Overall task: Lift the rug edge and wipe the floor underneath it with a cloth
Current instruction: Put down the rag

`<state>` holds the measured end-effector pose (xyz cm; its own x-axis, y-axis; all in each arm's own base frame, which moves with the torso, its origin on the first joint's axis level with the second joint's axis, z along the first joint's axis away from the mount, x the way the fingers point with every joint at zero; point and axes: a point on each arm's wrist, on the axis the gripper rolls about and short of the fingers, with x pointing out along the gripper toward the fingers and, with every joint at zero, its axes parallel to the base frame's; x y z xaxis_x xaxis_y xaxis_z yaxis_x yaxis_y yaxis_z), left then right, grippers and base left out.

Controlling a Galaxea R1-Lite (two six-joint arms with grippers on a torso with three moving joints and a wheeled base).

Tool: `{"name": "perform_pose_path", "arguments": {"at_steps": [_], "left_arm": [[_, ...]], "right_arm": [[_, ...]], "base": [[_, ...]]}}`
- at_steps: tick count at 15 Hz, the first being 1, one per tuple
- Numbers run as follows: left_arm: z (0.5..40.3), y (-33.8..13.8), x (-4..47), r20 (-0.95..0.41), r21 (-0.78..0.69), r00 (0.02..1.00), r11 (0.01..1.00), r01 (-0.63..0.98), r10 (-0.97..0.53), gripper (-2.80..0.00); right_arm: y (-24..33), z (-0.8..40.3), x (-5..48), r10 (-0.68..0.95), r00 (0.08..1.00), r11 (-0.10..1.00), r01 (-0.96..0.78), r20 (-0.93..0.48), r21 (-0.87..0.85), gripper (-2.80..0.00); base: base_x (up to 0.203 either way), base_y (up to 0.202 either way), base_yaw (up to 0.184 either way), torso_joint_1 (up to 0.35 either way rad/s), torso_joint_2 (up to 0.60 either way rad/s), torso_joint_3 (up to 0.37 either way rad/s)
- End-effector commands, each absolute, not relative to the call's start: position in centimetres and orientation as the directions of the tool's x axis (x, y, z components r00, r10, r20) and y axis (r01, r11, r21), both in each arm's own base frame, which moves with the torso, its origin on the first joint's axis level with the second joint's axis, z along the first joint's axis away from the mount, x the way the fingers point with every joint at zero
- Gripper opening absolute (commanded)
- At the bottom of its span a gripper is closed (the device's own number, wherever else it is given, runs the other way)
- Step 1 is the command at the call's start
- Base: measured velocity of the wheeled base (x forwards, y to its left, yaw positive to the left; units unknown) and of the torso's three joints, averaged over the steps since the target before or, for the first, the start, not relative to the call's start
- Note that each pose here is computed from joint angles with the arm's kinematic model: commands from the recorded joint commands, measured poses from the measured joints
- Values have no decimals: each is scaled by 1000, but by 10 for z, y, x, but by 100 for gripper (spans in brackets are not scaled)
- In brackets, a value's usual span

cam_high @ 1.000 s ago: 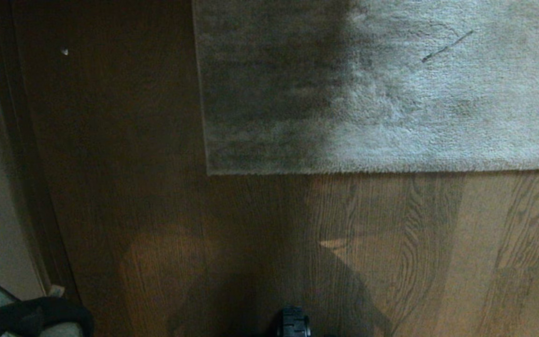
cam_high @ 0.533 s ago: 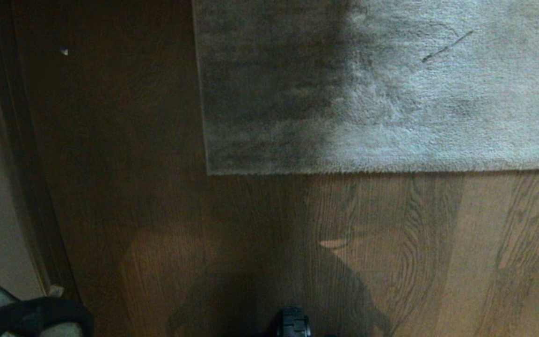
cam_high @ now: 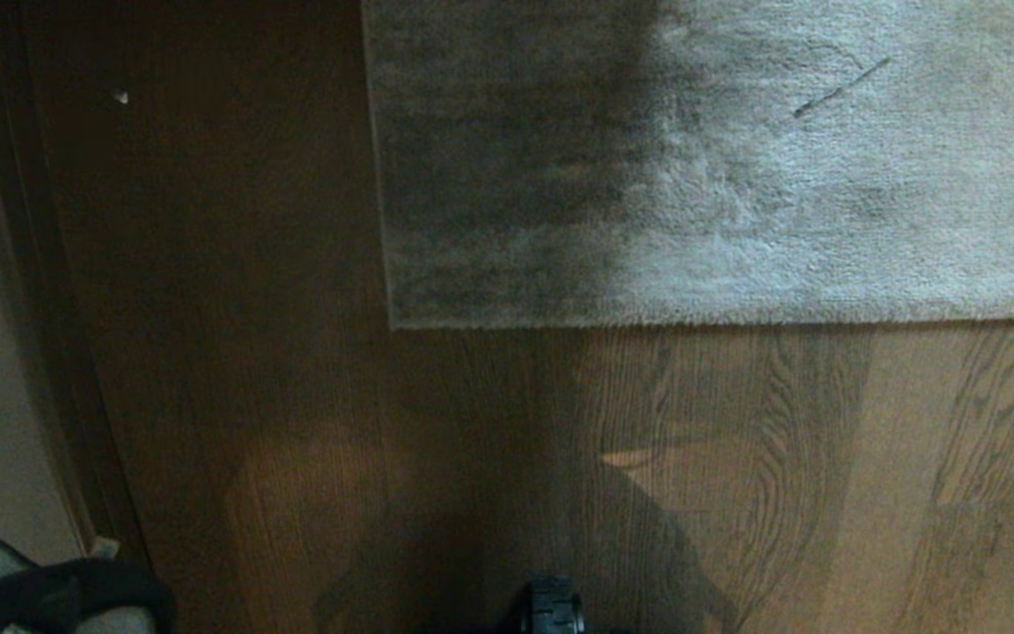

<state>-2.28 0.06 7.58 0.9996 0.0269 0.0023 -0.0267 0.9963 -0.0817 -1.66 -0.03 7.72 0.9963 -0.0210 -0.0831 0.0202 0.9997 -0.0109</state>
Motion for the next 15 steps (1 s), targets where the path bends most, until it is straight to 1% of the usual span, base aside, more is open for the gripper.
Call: {"name": "perform_pose_path", "arguments": {"at_steps": [1, 15], "left_arm": [[76, 1, -23, 3, -83, 1000, 996, -27, 28, -280], [76, 1, -23, 3, -83, 1000, 996, -27, 28, -280]], "right_arm": [[0, 76, -23, -20, 1000, 1000, 20, 2, 6, -280], [0, 76, -23, -20, 1000, 1000, 20, 1, 6, -280]], "base": [[0, 0, 0, 0, 0, 0], [0, 0, 0, 0, 0, 0]]}}
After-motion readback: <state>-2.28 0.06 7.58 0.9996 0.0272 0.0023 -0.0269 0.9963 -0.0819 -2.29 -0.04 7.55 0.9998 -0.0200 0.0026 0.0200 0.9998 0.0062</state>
